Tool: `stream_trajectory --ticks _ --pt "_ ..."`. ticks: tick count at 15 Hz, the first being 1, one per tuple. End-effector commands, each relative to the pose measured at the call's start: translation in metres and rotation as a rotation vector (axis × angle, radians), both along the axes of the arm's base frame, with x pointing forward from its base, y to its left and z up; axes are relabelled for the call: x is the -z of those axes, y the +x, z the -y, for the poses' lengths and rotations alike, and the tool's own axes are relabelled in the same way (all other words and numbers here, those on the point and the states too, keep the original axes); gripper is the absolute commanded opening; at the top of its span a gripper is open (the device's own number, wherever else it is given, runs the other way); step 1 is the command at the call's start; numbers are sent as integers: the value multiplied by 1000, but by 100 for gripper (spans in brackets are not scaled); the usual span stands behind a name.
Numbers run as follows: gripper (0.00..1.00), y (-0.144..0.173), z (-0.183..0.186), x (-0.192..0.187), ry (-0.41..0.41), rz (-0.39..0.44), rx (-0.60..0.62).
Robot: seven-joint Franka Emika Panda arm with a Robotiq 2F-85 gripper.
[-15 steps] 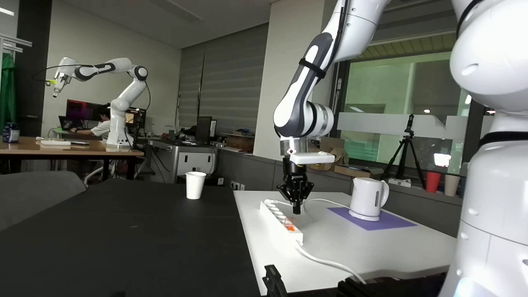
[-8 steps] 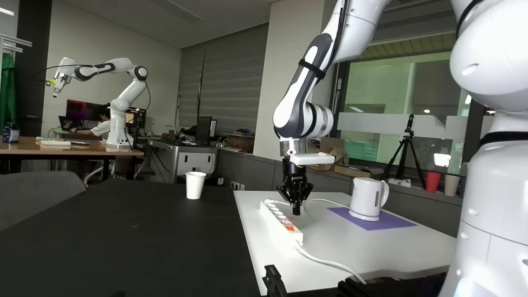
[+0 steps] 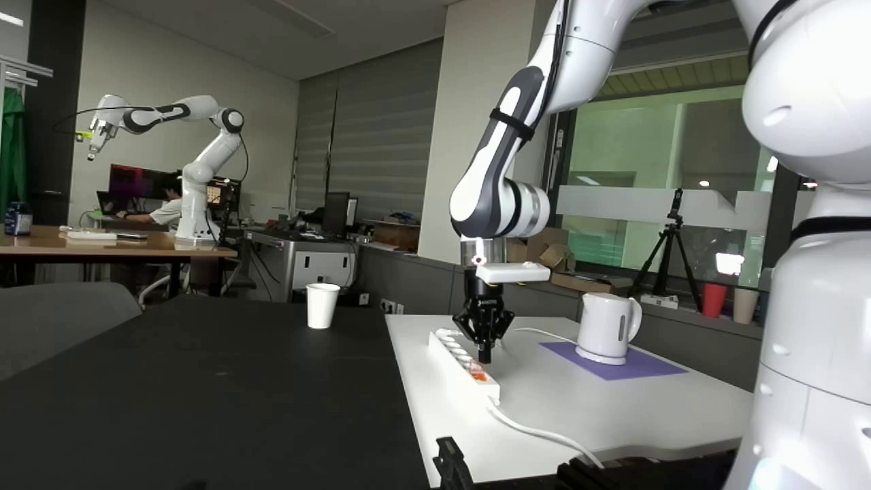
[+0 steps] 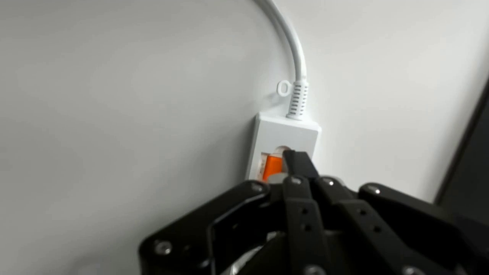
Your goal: Press the adapter switch
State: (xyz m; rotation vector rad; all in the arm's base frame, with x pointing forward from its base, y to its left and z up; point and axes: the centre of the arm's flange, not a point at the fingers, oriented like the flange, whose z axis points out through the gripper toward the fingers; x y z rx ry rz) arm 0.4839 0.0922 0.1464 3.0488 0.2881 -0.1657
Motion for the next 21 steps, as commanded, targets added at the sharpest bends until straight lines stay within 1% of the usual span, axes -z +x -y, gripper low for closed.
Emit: stream_trajectory --ticks 1,9,17,19,21 --pt "0 3 -1 10 14 40 19" --pt "0 5 1 24 14 78 24" --pt "0 8 7 36 8 91 37" --pt "0 8 8 38 2 109 40" --pt "0 8 9 39 13 138 44"
